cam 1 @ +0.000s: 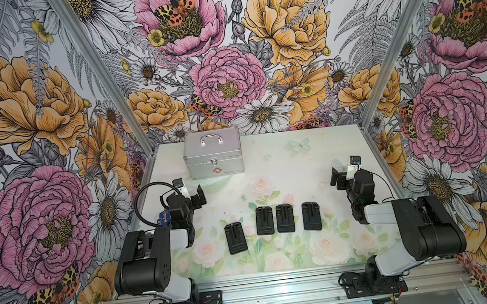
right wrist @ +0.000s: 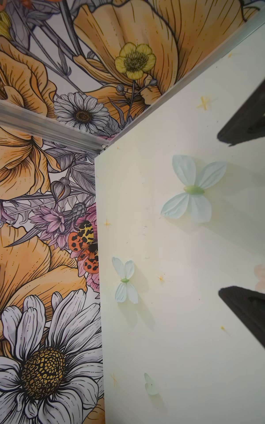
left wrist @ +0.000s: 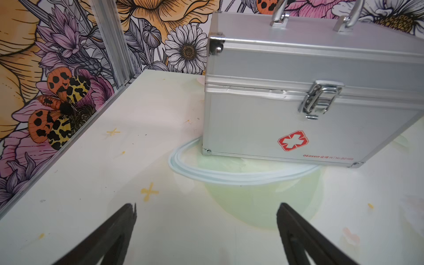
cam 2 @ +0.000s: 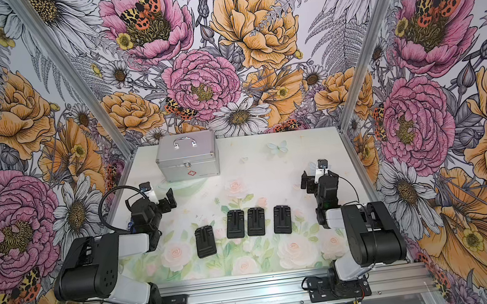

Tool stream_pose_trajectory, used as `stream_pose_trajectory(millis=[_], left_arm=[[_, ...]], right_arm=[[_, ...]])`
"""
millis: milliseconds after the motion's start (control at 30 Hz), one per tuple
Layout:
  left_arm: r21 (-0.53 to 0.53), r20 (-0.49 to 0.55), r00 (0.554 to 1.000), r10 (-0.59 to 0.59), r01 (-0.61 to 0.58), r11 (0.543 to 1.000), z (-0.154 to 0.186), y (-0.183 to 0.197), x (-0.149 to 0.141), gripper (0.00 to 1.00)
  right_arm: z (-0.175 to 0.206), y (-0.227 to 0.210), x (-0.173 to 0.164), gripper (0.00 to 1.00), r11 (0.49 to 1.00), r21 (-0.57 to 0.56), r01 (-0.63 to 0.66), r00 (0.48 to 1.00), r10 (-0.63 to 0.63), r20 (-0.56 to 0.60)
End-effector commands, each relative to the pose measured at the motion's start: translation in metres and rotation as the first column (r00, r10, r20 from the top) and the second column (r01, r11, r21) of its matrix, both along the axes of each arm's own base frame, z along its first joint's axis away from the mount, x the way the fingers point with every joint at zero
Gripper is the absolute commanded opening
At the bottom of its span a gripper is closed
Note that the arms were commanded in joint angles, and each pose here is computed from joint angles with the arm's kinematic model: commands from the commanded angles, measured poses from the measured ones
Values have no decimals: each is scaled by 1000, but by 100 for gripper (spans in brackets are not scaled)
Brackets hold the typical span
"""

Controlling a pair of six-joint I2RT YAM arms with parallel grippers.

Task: Open the phone stand
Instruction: Pick up the phone stand at the center of the board.

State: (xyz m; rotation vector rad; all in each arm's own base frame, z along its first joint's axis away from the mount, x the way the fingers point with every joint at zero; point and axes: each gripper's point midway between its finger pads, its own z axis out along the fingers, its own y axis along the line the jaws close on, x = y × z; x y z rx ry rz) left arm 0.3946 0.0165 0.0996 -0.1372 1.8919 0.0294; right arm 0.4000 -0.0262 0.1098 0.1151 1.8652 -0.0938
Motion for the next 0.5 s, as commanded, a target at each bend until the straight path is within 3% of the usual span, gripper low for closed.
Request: stream_pose_trajectory(millis=[0, 467], left_arm=[[16, 47, 999, -10, 9, 1000, 15, 1, 8, 99], [32, 46, 999, -8, 6, 999, 15, -1, 8, 99]], right_arm=[[0, -3, 1, 99, 1000, -3, 15, 1000, -15, 0], [0, -3, 1, 99, 1000, -2, 14, 1000, -14, 2]])
